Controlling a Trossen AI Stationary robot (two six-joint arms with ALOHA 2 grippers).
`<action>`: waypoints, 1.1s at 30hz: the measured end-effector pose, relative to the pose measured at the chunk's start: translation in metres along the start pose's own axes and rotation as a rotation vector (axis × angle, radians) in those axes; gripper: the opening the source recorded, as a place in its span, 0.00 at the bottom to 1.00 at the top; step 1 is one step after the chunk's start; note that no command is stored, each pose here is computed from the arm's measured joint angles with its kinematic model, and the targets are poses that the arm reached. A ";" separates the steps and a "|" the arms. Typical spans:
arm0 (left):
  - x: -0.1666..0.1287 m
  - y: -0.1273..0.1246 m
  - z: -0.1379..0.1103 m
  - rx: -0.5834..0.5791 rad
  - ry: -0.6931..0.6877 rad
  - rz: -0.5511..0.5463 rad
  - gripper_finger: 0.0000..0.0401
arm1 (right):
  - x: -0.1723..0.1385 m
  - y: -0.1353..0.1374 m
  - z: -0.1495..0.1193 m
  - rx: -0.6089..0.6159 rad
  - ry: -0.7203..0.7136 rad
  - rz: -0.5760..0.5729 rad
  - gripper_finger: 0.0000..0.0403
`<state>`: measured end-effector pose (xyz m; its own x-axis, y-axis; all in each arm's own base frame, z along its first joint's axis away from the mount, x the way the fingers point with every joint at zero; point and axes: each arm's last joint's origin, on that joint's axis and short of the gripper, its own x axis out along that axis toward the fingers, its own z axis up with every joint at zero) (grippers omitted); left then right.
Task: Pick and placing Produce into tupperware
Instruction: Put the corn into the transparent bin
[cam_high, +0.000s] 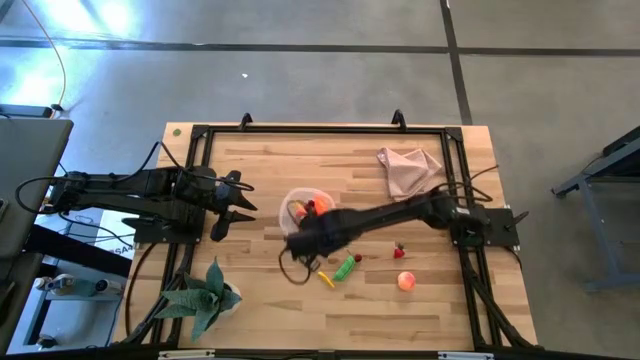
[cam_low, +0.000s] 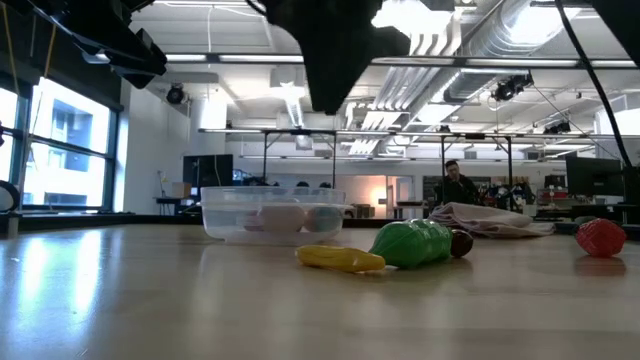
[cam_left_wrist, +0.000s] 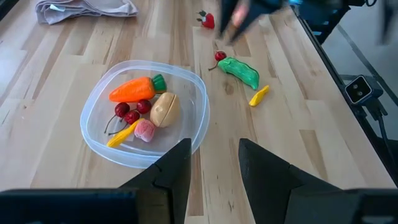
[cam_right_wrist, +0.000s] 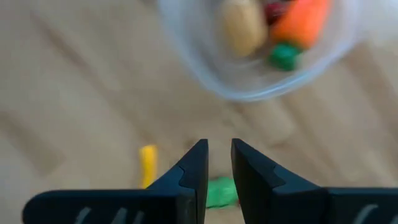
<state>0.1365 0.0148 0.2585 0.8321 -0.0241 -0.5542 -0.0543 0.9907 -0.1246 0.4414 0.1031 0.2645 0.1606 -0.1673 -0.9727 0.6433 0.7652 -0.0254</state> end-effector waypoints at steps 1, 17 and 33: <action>0.000 0.000 0.000 0.000 0.000 0.000 0.30 | -0.001 0.006 -0.004 0.002 -0.004 0.026 0.15; 0.000 0.000 0.000 0.000 0.000 0.000 0.30 | -0.006 0.053 -0.048 0.032 -0.031 0.174 0.16; 0.000 0.000 0.000 0.000 0.000 0.000 0.30 | 0.058 0.064 -0.042 -0.017 0.140 0.143 0.40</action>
<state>0.1365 0.0148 0.2583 0.8318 -0.0242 -0.5545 -0.0543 0.9907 -0.1247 0.4603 0.1682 0.1967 0.1431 0.0311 -0.9892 0.6084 0.7856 0.1127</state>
